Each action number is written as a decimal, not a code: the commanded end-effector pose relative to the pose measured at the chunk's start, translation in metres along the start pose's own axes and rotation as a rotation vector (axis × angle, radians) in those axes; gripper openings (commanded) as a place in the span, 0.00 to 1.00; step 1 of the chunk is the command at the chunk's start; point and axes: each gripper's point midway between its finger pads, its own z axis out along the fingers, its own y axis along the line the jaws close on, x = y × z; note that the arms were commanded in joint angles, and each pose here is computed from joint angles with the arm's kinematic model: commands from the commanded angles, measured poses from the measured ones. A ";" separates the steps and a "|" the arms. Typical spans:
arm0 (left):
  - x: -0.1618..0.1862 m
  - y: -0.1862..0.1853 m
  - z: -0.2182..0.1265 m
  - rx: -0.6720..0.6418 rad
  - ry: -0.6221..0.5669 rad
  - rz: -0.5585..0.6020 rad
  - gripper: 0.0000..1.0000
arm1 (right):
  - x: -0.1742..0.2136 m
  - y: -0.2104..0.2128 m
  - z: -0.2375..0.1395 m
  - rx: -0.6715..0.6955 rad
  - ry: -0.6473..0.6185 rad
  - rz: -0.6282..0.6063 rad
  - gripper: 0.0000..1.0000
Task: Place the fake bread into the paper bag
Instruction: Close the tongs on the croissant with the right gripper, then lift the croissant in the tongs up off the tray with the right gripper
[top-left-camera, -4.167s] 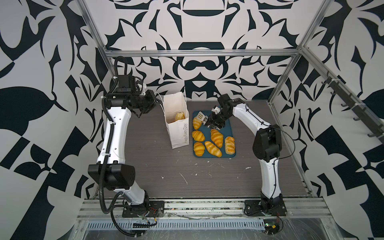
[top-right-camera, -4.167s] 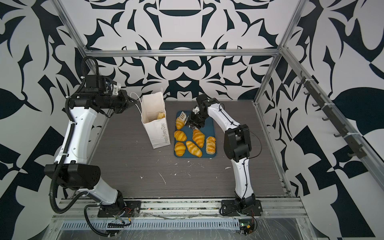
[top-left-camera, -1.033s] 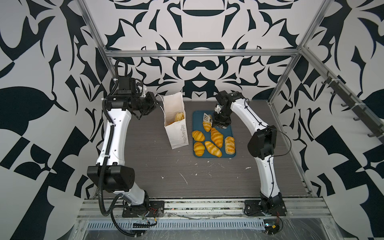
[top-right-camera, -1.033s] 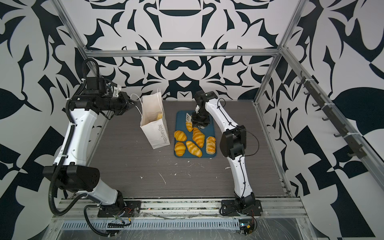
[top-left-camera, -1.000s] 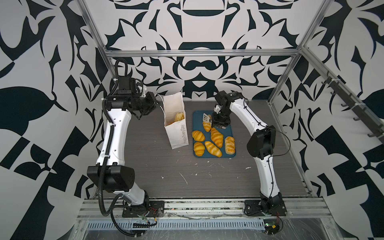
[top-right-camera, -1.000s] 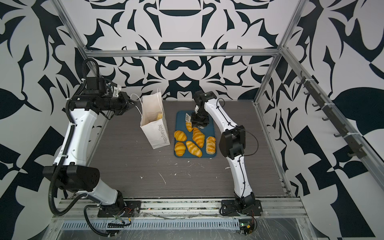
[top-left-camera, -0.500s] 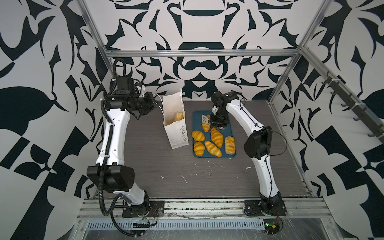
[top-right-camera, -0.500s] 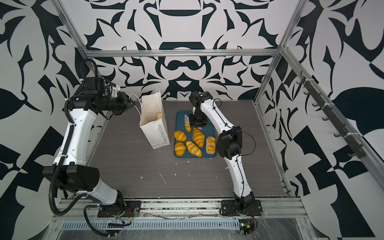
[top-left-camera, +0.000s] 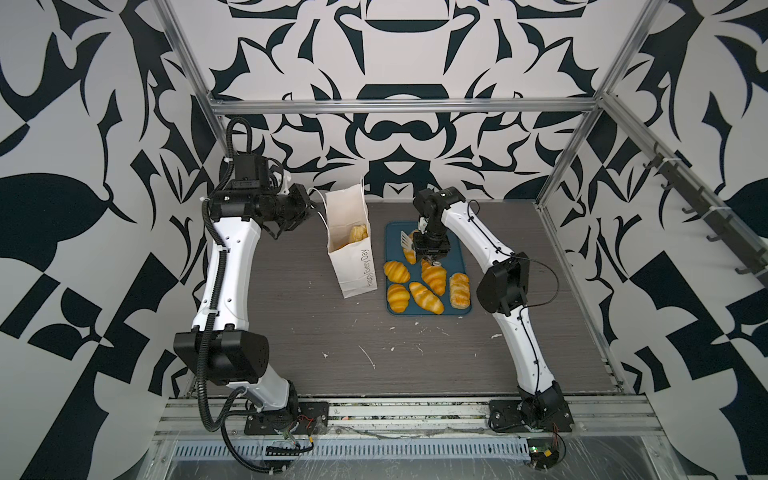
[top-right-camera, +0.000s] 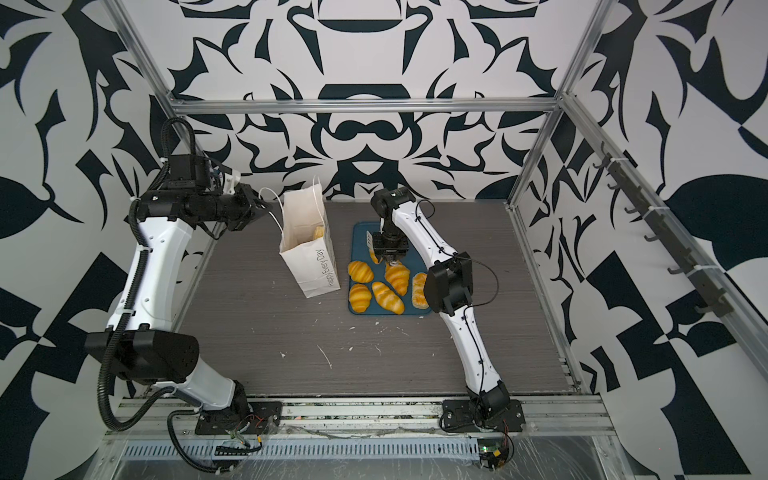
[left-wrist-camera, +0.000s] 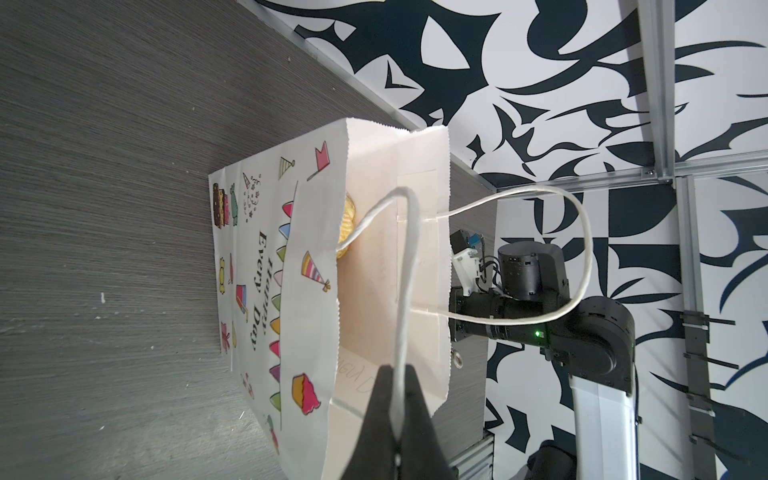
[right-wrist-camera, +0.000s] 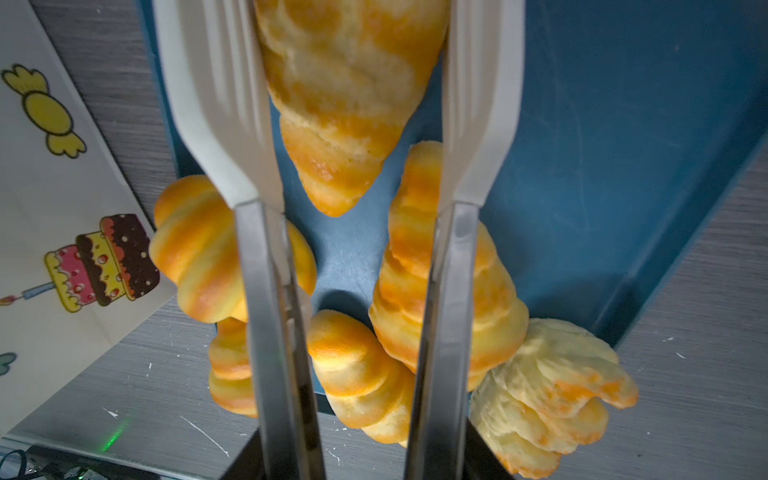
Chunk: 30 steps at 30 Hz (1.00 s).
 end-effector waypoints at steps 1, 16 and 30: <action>0.007 -0.001 -0.008 0.005 0.003 0.007 0.00 | 0.000 0.004 -0.025 -0.002 -0.052 -0.017 0.50; 0.007 -0.001 -0.010 0.006 0.001 0.003 0.00 | -0.003 0.001 -0.037 0.015 -0.095 -0.039 0.39; 0.006 -0.003 -0.011 0.009 -0.009 -0.001 0.00 | -0.017 0.000 -0.086 -0.055 -0.240 -0.013 0.36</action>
